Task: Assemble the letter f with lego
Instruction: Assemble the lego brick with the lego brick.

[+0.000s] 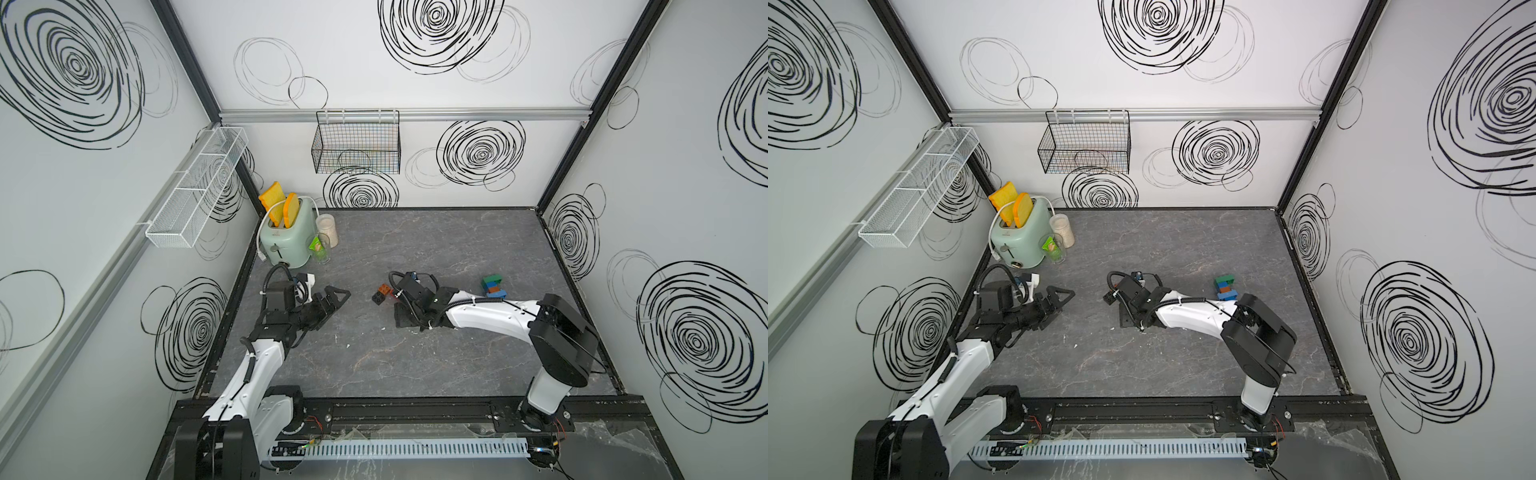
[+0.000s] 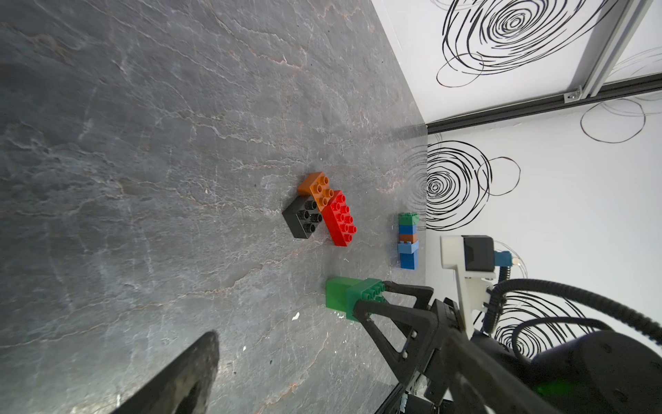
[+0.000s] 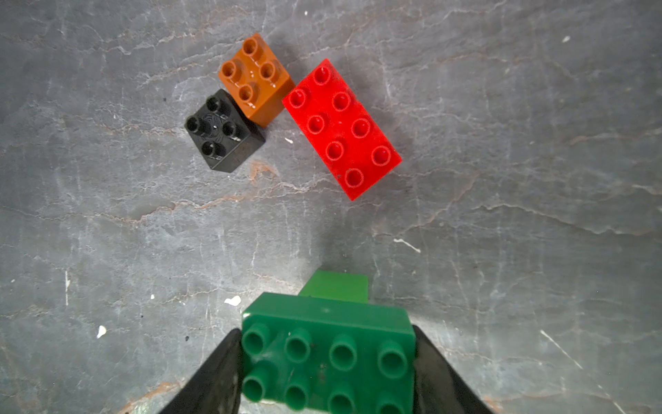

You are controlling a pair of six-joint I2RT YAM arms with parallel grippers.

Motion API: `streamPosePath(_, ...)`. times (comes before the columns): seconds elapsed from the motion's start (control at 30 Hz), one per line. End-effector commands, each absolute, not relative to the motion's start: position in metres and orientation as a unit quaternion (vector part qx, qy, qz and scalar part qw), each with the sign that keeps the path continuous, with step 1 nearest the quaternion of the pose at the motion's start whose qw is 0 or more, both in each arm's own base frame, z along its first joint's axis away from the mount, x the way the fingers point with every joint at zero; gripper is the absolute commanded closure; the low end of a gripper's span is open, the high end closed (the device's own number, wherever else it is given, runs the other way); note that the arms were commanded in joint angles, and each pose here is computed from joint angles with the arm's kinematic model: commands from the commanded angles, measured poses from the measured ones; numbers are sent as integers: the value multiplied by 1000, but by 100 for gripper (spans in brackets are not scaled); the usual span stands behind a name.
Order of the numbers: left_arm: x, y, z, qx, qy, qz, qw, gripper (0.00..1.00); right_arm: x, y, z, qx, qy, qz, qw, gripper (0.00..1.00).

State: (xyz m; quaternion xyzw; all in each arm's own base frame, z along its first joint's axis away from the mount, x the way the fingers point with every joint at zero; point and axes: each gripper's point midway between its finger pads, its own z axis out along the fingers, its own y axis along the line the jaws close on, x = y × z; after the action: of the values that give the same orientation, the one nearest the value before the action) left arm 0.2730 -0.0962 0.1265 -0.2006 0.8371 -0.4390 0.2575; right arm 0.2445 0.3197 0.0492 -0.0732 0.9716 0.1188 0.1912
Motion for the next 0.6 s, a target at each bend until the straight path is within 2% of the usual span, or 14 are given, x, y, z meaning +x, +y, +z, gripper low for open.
streamPosePath(0.0,278,-94,133,-193,831,-443,278,1,195,261,-29,-97,994,-7,59,48)
streamPosePath(0.27,277,-102,142,-164,833,-441,292,2,225,258,0,-86,991,8,104,48)
streamPosePath(0.57,259,-155,148,-68,853,-450,255,2,250,230,16,-70,990,25,122,47)
